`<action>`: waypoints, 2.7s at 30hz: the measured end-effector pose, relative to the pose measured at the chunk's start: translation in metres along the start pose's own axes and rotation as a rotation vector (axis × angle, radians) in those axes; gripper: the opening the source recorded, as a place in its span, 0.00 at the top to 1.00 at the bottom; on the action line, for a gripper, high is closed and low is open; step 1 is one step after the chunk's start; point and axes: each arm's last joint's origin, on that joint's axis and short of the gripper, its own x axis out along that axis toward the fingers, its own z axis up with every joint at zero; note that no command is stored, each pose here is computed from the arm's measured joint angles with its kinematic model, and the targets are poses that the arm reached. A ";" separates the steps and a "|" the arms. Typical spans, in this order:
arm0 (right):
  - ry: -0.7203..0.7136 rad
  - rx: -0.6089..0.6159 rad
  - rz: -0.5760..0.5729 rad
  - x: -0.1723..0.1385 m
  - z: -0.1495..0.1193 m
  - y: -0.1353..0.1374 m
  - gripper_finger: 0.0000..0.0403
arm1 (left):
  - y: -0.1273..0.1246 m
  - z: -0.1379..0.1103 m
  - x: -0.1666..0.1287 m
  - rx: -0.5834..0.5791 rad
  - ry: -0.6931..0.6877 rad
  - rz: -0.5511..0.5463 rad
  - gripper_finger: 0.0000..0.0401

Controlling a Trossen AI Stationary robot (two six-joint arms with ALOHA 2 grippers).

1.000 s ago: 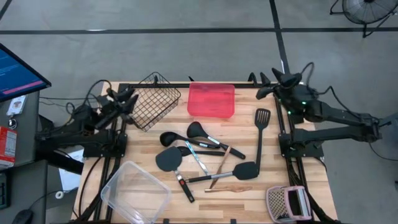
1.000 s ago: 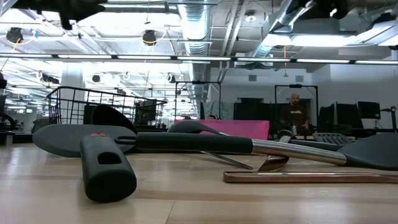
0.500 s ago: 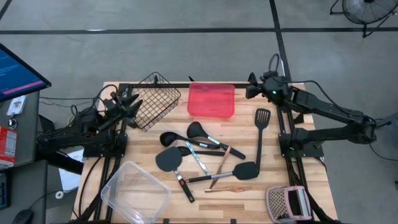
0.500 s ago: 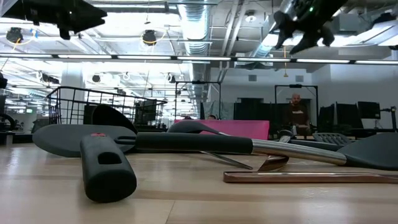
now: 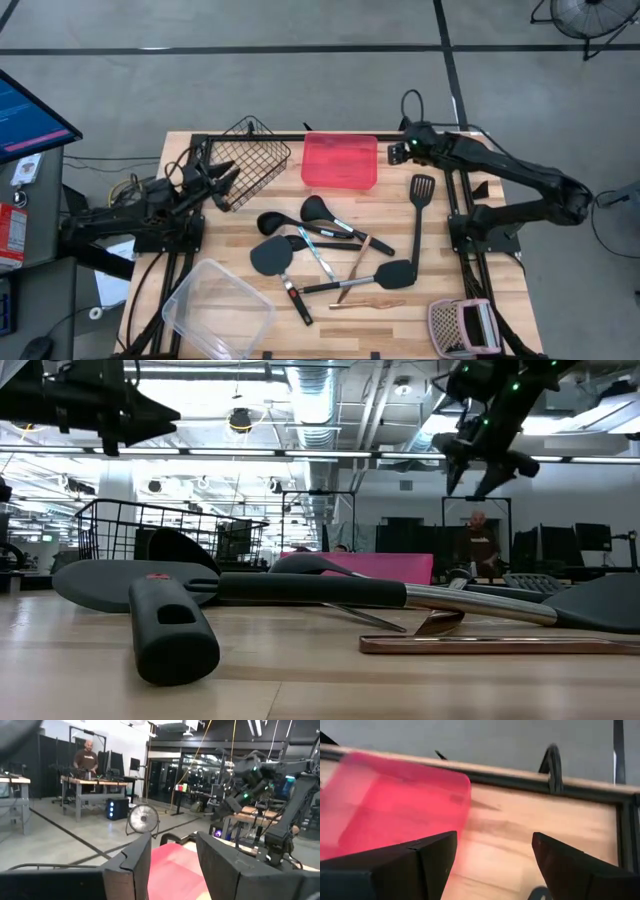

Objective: Pick & Place Kitchen Items
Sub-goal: Put the slotted spatula into the wire basket

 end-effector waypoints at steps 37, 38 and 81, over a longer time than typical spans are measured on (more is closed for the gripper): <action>0.710 -0.033 -0.414 0.067 -0.073 0.010 0.35 | 0.003 -0.029 0.000 -0.094 -0.036 0.012 0.65; 0.727 -0.031 -0.425 0.067 -0.076 0.010 0.35 | 0.003 -0.029 0.000 -0.094 -0.036 0.013 0.65; 0.837 0.021 -0.359 0.068 -0.135 0.016 0.35 | 0.003 -0.029 0.000 -0.065 -0.035 0.012 0.65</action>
